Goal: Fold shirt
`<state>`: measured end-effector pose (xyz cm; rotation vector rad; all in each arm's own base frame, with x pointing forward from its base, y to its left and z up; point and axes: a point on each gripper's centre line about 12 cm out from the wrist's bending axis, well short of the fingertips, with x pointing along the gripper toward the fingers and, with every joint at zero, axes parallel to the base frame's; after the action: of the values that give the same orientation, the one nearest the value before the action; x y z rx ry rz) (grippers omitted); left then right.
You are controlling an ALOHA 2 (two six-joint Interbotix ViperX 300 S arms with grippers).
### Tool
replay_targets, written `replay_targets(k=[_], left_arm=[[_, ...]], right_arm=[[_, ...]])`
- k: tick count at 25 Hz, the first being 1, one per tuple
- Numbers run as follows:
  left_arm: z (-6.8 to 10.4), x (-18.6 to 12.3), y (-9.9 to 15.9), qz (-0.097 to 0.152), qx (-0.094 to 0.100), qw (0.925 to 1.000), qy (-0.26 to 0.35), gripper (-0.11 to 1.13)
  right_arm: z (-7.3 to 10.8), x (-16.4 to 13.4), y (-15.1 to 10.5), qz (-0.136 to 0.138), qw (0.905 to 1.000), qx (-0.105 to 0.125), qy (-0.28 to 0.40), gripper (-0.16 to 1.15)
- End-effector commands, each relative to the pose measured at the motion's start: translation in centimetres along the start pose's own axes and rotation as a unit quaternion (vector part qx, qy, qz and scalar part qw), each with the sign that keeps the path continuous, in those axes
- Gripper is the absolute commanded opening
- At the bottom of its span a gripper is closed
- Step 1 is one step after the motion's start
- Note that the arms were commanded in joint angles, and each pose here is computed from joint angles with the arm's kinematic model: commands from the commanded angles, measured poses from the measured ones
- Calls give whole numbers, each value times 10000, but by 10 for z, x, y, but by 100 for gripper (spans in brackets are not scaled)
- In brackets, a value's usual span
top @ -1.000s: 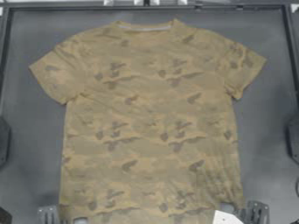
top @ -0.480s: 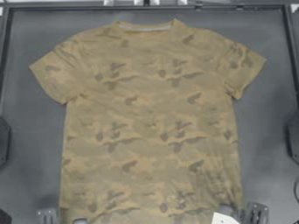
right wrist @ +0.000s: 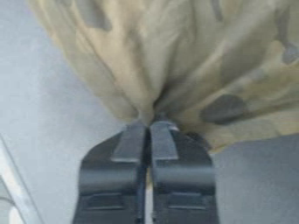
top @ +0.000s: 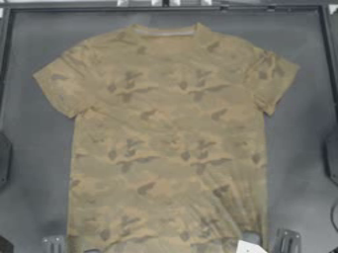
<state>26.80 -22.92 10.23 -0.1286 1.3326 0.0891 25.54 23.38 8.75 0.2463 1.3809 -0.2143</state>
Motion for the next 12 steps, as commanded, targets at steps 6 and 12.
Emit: replay_targets(k=[6,12], left_arm=[[14,-29,-5,43,68,9998,-157,3],[24,-63,-16,426,304,9977,-441,4]], right_arm=[[5,-25,16,-91,9994,-298,-182,8],[12,-66,19,-292,9972,-353,-593,8]])
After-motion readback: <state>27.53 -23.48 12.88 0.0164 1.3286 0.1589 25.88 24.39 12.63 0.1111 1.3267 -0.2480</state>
